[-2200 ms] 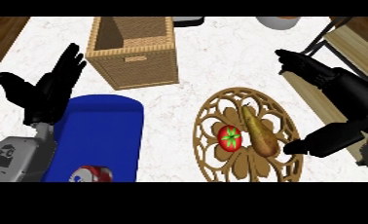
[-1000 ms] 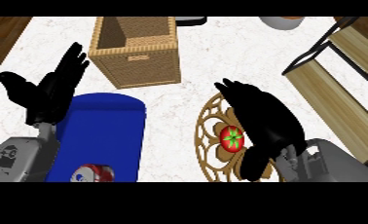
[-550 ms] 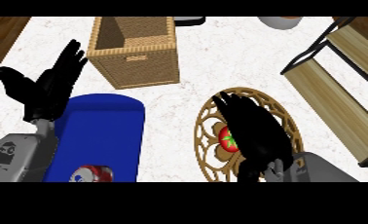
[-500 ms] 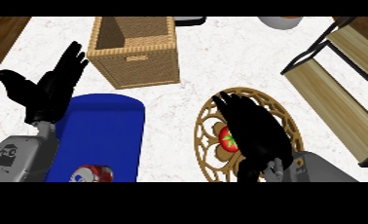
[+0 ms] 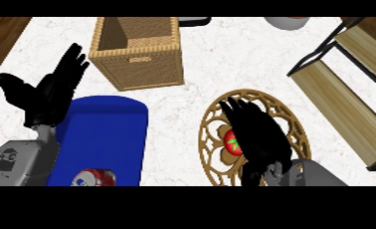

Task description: Pick the tomato from the placemat and place it in the tiered shelf

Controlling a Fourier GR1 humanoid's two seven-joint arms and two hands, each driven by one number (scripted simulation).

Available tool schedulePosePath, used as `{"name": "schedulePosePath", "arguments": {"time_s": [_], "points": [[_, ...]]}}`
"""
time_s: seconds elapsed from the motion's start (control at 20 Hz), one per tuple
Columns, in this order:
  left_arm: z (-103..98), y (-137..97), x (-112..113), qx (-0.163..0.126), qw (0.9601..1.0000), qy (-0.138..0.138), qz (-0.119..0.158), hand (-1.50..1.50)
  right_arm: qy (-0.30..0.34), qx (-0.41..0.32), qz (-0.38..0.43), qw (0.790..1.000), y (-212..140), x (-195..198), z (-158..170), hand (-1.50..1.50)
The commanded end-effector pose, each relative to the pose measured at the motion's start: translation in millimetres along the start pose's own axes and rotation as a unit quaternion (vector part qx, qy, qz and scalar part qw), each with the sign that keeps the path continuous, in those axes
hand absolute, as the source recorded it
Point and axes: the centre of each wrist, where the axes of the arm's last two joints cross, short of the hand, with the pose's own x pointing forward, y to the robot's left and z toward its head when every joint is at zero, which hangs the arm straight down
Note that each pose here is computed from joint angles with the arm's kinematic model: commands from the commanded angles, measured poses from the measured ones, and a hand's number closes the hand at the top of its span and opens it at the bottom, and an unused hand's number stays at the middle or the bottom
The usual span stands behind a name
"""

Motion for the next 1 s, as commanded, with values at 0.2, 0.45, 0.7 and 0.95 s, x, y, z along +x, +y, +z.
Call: {"name": "schedulePosePath", "arguments": {"time_s": [0.2, 0.45, 0.7, 0.95], "points": [[-4, -15, 3, -0.001, 1.0000, 0.002, 0.001, 0.00, 0.042, 0.014, 0.004, 0.999, 28, 1, -7, -1.50], [-2, -7, -2, 0.004, 1.0000, 0.002, 0.000, 0.00, 0.047, 0.018, 0.001, 0.999, 36, 7, -27, -1.50], [6, -11, 1, -0.007, 1.0000, 0.004, -0.002, 0.00, 0.046, 0.039, -0.003, 0.998, 55, 15, -43, -1.50], [-8, 8, -1, 0.008, 1.0000, 0.002, 0.001, 0.00, 0.038, 0.056, -0.013, 0.998, 48, -18, -55, 1.50]]}}
